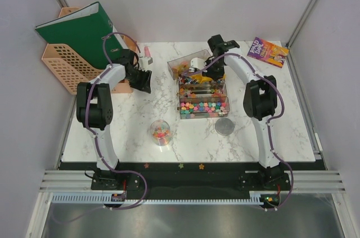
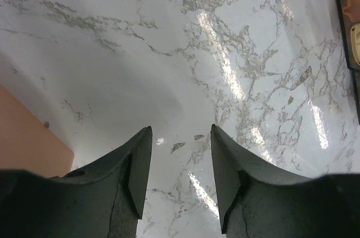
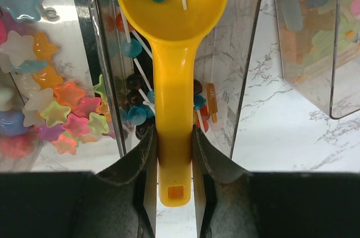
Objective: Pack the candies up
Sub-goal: Scoop the fake candies from the storage box.
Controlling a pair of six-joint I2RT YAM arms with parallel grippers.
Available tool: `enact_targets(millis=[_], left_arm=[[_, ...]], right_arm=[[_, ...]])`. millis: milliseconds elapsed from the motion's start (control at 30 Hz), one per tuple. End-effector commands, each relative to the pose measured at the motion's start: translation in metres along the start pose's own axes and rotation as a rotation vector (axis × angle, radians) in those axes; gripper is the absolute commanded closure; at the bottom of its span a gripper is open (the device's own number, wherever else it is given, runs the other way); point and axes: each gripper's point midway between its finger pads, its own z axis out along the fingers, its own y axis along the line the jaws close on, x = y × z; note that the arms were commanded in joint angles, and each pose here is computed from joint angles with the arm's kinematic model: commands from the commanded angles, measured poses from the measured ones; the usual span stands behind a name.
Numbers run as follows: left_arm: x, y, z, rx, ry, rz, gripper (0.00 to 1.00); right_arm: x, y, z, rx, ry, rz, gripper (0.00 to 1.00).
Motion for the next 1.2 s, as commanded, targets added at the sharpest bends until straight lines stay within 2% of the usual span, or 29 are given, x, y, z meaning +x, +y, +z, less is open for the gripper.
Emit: enact_targets(millis=[0, 133, 400, 767, 1167], left_arm=[[-0.004, -0.002, -0.01, 0.001, -0.013, 0.056, 0.47], [0.006, -0.005, -0.008, 0.019, 0.009, 0.071, 0.47], [0.01, -0.008, -0.006, 0.047, 0.033, 0.081, 0.47], [0.005, -0.008, -0.017, 0.068, 0.07, 0.135, 0.47], [-0.007, 0.002, -0.019, 0.057, 0.106, 0.159, 0.47]], right_arm=[[-0.025, 0.037, 0.013, -0.218, -0.2, -0.006, 1.0], [-0.025, 0.047, 0.01, -0.27, -0.266, -0.012, 1.0], [-0.039, 0.035, -0.015, -0.21, -0.411, 0.093, 1.0], [-0.046, 0.045, -0.015, -0.156, -0.552, 0.185, 1.0], [-0.04, 0.039, -0.043, -0.093, -0.62, 0.194, 1.0]])
